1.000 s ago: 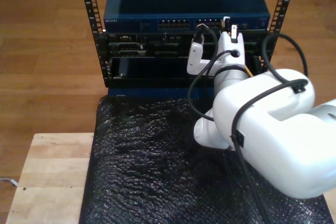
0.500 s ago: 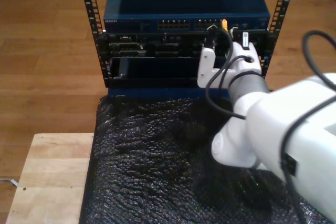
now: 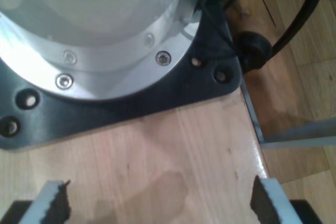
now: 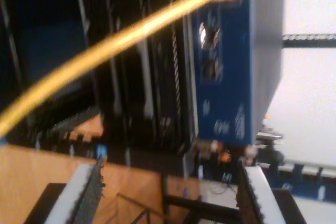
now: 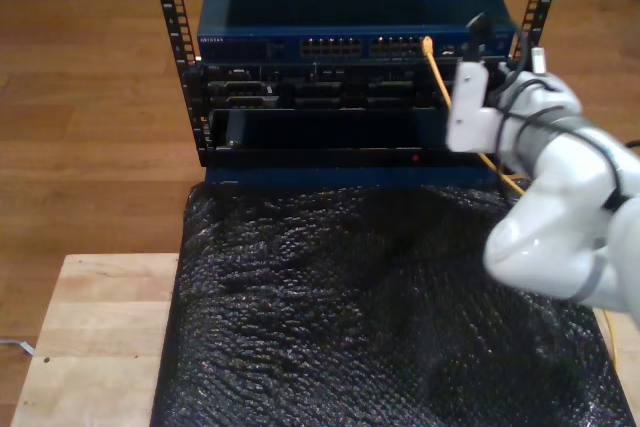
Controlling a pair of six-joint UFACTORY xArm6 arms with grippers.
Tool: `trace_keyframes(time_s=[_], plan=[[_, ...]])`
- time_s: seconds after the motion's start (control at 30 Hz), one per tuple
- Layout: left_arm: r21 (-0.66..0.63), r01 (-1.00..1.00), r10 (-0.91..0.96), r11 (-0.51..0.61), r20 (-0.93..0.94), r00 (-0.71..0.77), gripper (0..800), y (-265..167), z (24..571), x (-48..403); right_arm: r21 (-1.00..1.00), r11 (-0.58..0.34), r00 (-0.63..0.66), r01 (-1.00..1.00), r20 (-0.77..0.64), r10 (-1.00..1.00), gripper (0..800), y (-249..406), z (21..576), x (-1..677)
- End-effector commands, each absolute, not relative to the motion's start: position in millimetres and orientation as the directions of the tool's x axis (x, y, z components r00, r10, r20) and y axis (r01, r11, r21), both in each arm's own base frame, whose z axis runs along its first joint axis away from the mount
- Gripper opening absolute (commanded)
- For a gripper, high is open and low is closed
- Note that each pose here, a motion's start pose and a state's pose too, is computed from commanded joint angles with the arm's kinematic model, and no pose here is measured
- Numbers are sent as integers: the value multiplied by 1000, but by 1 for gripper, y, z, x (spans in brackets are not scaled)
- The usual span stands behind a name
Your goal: Grab the cable and plug it in
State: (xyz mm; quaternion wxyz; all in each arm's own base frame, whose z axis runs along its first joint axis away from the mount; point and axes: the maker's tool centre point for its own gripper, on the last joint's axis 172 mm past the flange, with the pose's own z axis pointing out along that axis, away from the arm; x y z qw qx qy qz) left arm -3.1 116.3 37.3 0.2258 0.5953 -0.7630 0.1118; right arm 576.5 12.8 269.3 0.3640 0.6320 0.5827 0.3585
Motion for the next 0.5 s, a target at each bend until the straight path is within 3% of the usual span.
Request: trace_keyframes(time_s=[0.2, 0.5], plan=[[98, -959, -858, 266, 478, -189, 800, 116, 37, -3, 780, -4, 51, 626, -36, 998, 611, -51, 254, 556], [98, -959, -858, 266, 478, -189, 800, 116, 37, -3, 660, 69, 40, 748, -149, 988, 716, -125, 238, 521]])
